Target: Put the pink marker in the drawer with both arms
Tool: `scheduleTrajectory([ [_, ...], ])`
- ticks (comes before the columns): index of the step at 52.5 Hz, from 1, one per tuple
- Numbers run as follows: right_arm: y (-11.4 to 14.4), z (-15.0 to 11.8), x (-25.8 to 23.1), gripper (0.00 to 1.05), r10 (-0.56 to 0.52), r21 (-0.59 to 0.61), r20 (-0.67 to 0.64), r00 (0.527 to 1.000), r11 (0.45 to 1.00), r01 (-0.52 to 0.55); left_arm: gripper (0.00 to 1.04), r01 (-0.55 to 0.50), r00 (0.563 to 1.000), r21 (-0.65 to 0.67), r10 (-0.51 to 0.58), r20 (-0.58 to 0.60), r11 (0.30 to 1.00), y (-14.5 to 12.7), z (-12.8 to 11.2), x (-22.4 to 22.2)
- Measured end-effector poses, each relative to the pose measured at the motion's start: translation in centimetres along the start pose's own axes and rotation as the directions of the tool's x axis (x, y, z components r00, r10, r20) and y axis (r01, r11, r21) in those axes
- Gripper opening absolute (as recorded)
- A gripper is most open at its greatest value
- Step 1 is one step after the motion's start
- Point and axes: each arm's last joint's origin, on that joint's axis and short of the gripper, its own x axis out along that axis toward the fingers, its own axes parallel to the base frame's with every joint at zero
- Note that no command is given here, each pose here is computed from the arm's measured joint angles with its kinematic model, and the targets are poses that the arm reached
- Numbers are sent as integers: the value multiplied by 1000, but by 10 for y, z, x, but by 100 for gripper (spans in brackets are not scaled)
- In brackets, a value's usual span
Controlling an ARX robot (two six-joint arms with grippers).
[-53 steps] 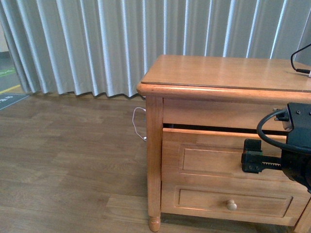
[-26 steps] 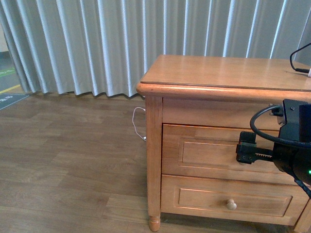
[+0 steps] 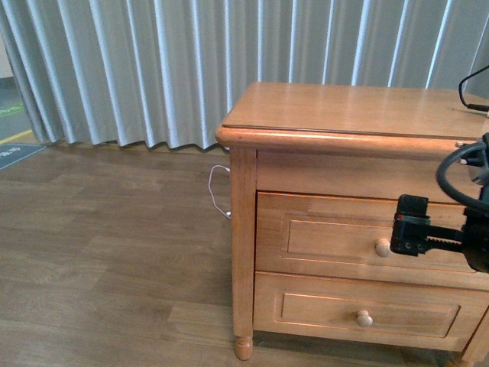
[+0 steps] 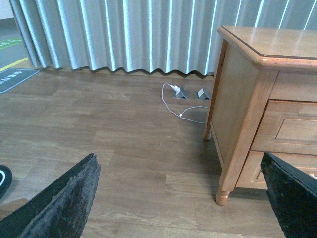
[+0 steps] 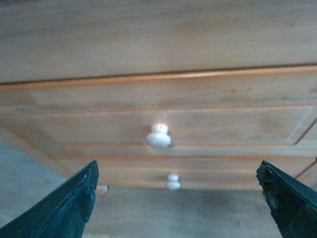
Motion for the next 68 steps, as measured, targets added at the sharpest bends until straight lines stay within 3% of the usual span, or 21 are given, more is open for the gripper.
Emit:
scheduleTrajectory([
  [12, 2, 18, -89, 96, 70, -25, -65, 995, 997, -72, 98, 0, 1000, 0, 0, 0, 1000, 0, 0, 0],
  [27, 3, 47, -198, 96, 59, -40, -28, 998, 997, -60, 98, 0, 1000, 0, 0, 0, 1000, 0, 0, 0],
  [45, 2, 61, -222, 95, 38, -40, 43, 998, 999, -36, 98, 0, 1000, 0, 0, 0, 1000, 0, 0, 0],
  [50, -5, 53, -222, 78, 26, -105, 292, 956, 994, 5, 98, -1, 1000, 0, 1, 0, 1000, 0, 0, 0],
  [54, -11, 45, -224, 66, 4, -119, 382, 924, 992, 45, 98, 0, 1000, 0, 0, 0, 1000, 0, 0, 0],
  [68, -18, 6, -217, 13, -2, -142, 371, 929, 988, 59, 98, 0, 1000, 0, 0, 0, 1000, 0, 0, 0],
])
